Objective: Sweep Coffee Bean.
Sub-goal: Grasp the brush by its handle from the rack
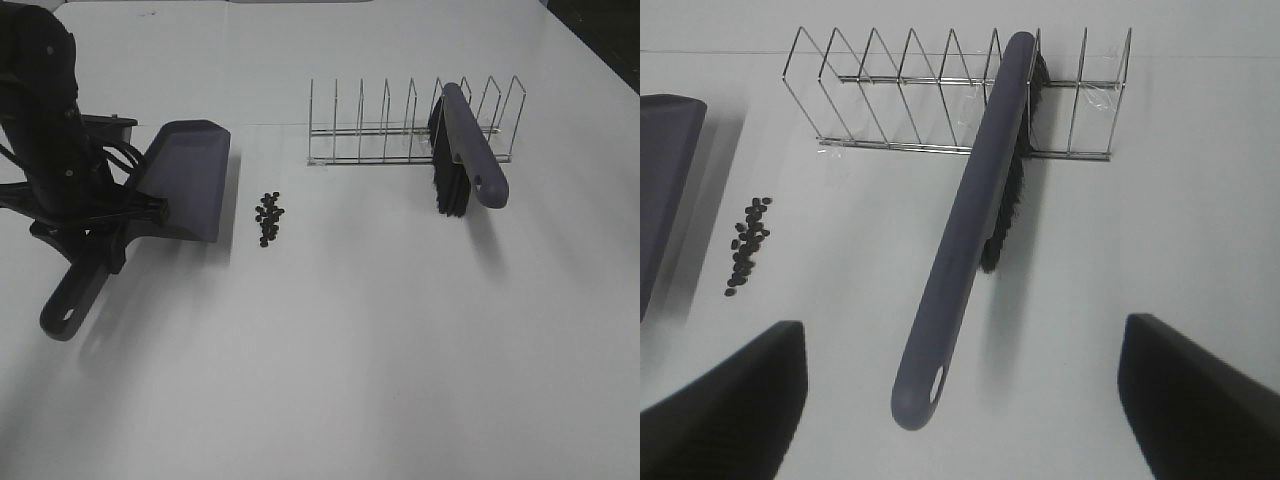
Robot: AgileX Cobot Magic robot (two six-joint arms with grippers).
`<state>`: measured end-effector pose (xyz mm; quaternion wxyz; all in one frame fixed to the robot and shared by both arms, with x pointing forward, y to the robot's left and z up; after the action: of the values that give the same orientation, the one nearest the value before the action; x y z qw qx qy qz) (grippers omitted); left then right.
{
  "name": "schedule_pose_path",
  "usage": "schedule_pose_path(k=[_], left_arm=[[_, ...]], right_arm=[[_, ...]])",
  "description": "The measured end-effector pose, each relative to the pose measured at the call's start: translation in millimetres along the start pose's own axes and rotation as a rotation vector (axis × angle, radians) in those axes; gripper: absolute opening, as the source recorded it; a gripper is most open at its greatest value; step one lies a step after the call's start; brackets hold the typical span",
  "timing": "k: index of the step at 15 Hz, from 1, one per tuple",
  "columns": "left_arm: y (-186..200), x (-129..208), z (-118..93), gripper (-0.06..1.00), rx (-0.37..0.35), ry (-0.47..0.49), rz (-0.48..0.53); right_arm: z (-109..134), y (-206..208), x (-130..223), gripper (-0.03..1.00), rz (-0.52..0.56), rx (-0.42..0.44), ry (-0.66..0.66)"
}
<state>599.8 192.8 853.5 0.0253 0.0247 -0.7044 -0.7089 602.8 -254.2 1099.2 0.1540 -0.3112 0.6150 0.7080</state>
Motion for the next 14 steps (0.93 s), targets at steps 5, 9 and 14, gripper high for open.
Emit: schedule_pose_path(k=[5, 9, 14], left_arm=[[0, 0, 0, 0.35, 0.0, -0.001, 0.0], [0, -3, -1, 0.35, 0.006, -0.003, -0.016], [0, -5, -2, 0.35, 0.013, -0.004, -0.033]], right_arm=[[-4, -49, -15, 0.73, 0.119, -0.004, -0.035], [21, -95, -29, 0.73, 0.226, 0.085, 0.06], [22, -170, -35, 0.7, 0.302, 0.078, 0.032]])
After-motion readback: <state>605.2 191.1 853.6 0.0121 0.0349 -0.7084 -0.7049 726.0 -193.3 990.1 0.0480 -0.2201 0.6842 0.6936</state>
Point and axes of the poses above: a point on each arm's last joint axis where the gripper is mounted, y pointing back along that axis away from the gripper, z along the wrist's bending axis when the last joint is at zero, x = y × z, the point moved 7 cm from there along -y, pointing out along that axis toward the gripper, and after that the axes turned 10 degrees about y, right-handed, at the moved point
